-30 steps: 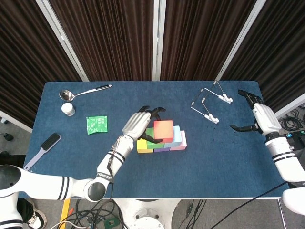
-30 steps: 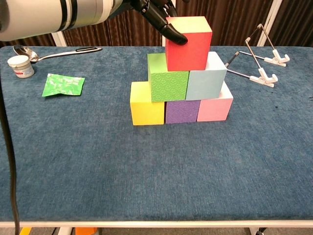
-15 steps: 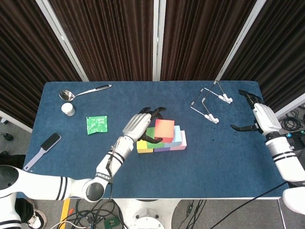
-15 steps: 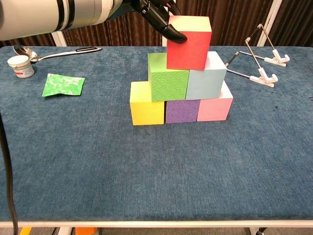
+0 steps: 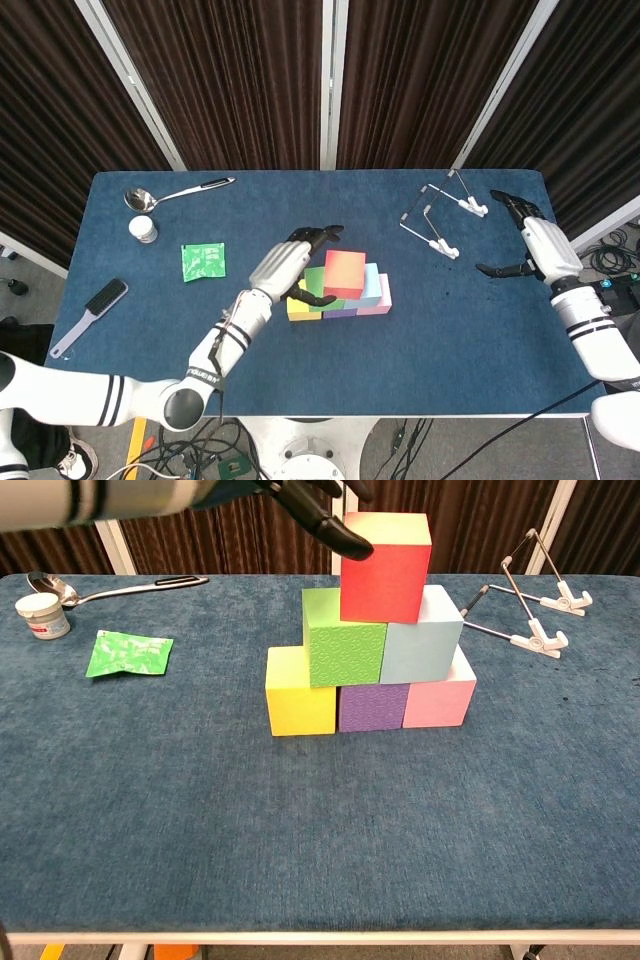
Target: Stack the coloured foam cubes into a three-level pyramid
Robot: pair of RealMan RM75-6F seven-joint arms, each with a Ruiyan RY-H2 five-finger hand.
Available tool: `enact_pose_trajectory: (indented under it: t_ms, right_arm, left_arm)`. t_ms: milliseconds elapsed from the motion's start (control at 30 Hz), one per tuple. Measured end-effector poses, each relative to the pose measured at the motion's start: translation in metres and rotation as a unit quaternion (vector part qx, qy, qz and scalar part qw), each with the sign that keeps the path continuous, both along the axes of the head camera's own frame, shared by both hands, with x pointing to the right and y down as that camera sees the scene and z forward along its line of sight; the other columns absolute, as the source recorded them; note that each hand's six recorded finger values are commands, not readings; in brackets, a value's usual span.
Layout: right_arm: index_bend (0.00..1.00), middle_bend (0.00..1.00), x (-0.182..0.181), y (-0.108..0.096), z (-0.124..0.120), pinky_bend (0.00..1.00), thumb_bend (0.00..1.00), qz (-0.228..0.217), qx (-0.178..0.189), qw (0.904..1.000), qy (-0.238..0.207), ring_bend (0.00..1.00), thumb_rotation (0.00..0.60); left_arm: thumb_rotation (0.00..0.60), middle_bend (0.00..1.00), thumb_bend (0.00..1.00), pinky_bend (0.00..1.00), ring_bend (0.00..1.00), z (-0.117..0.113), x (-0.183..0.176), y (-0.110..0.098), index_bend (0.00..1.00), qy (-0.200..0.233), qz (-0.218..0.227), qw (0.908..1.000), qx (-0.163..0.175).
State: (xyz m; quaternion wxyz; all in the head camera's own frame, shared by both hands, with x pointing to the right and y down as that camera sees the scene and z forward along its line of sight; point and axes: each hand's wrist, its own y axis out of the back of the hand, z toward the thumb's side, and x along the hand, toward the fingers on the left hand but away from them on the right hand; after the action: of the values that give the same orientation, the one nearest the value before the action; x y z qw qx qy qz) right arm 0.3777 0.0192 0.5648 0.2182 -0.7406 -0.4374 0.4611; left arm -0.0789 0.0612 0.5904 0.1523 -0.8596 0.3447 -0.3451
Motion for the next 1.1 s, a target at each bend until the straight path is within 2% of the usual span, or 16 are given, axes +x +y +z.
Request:
enact_pose_trajectory:
  t_ms: [133, 267, 467, 600, 800, 1100]
  right_arm:
    - [0.0, 0.07, -0.021, -0.002, -0.008, 0.0, 0.01, -0.022, -0.001, 0.9997, -0.011, 0.0, 0.6]
    - [0.0, 0.09, -0.052, -0.003, -0.016, 0.0, 0.0, -0.052, -0.006, 0.9982, -0.03, 0.0, 0.6]
    - [0.0, 0.1, -0.112, -0.002, -0.02, 0.0, 0.0, -0.117, -0.015, 0.9917, -0.05, 0.0, 0.6]
    - [0.0, 0.12, -0.139, -0.001, -0.015, 0.0, 0.0, -0.145, -0.018, 0.9882, -0.046, 0.0, 0.6]
    - [0.0, 0.14, -0.175, 0.003, 0.0, 0.0, 0.0, -0.163, -0.039, 0.9849, -0.045, 0.0, 0.6]
    - [0.0, 0.17, -0.204, 0.012, 0.004, 0.0, 0.0, -0.184, -0.054, 0.9806, -0.041, 0.0, 0.6]
  left_arm:
    - [0.6, 0.14, 0.16, 0.0, 0.04, -0.008, -0.03, 0.0, 0.07, -0.017, -0.018, 0.9997, 0.004]
    - [0.6, 0.09, 0.16, 0.0, 0.01, -0.009, -0.076, -0.002, 0.07, -0.055, -0.044, 0.9974, 0.017]
    - [0.6, 0.07, 0.16, 0.0, 0.0, -0.007, -0.142, 0.0, 0.07, -0.123, -0.052, 0.9892, 0.061]
    - [0.6, 0.07, 0.16, 0.0, 0.0, 0.001, -0.196, 0.012, 0.07, -0.143, -0.1, 0.9834, 0.048]
    - [0.6, 0.07, 0.16, 0.0, 0.0, 0.007, -0.254, 0.026, 0.07, -0.151, -0.148, 0.977, 0.027]
    - [0.6, 0.07, 0.16, 0.0, 0.0, 0.008, -0.292, 0.033, 0.07, -0.155, -0.172, 0.9728, 0.015]
